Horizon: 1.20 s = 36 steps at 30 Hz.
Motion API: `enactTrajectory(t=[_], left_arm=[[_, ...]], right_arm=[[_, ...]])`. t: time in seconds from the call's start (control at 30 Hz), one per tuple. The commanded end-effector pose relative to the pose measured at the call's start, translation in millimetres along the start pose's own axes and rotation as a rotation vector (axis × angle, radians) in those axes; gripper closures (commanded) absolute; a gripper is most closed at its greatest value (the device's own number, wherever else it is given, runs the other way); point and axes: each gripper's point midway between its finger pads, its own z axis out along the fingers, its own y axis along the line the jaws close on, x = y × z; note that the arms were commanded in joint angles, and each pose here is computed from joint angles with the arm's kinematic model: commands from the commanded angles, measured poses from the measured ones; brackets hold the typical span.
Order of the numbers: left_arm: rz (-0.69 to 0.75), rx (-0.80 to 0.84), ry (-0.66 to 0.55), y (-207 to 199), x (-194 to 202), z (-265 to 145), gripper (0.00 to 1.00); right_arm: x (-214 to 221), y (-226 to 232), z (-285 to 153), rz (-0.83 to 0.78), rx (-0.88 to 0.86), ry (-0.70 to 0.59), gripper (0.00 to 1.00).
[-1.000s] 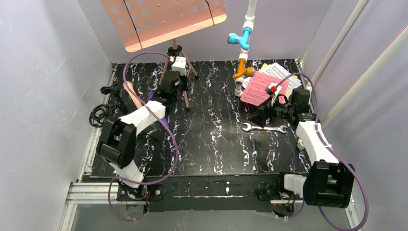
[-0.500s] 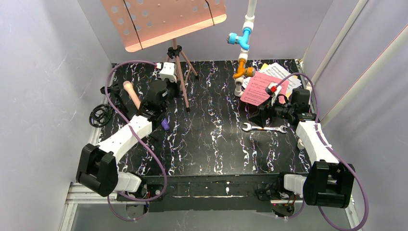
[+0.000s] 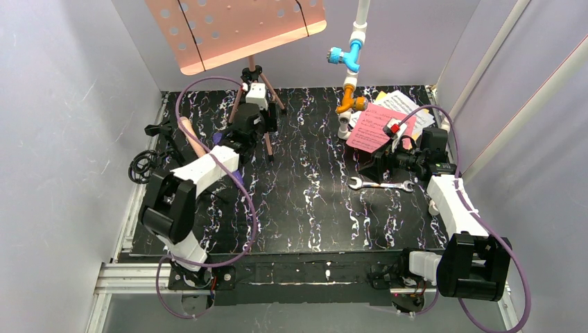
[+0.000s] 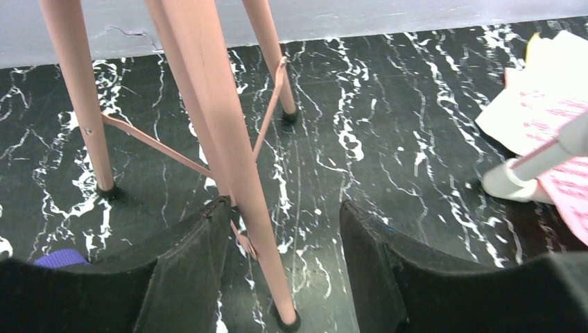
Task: Pack up the instrument practice props
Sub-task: Move the music stand to the center of the board.
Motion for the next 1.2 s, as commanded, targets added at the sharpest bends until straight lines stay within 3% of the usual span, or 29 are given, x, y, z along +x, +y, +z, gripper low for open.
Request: enactTrajectory(t=[0.0, 0.33, 0.77, 1.17], left_arm=[[-0.018, -0.136, -0.104, 18, -39, 15, 0.49], [0.013, -0.107, -0.098, 16, -39, 25, 1.00], [-0.057, -0.074, -0.142, 22, -51, -47, 1.00], [-0.099, -0.023, -0.057, 12, -17, -90, 1.00]], right_arm=[[-9, 3, -5, -0.034, -0.003, -0.028, 0.02], [-7, 2, -4, -0.030, -0.002, -0.022, 0.02], [-6, 1, -4, -0.028, -0.001, -0.021, 0.02], [-5, 0, -5, -0.025, 0.002, -0.022, 0.02]])
